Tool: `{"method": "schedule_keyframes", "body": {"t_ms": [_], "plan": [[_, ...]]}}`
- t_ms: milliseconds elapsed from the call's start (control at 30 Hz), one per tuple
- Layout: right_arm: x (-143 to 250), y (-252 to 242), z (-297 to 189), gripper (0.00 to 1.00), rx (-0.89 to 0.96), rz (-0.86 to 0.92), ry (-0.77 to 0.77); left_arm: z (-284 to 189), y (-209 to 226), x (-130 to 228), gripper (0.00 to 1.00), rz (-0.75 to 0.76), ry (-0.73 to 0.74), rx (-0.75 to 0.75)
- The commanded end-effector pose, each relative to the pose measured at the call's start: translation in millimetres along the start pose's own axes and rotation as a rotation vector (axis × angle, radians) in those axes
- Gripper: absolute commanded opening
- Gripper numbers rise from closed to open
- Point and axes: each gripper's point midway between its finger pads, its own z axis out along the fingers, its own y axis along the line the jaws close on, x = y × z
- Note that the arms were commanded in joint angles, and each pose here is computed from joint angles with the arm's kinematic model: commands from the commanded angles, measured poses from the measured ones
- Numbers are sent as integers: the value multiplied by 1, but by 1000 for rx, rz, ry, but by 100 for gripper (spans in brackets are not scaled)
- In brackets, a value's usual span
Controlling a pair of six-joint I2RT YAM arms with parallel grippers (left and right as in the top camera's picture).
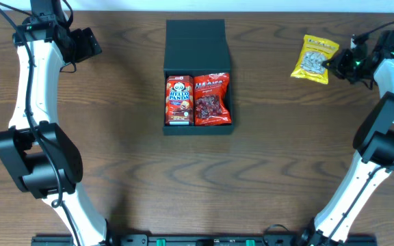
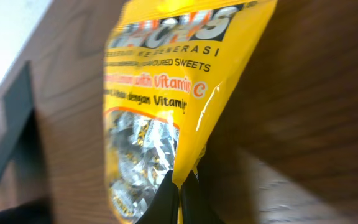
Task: Pack container
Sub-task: 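Grasp the yellow Hacks bag with the right gripper and lift, then lower the yellow Hacks bag into the black box and release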
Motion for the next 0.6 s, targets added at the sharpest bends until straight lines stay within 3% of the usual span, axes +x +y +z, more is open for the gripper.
{"method": "schedule_keyframes", "body": {"t_ms": [0,200,567], "plan": [[5,32,5,2,-166,-7,36,6,3,2,95,-2,11,-11],[1,112,-12,2,-392,-105,60,6,3,2,95,-2,11,-11],[58,258,-35,1,-482,-325,168,6,3,3,95,-2,13,-12]]}}
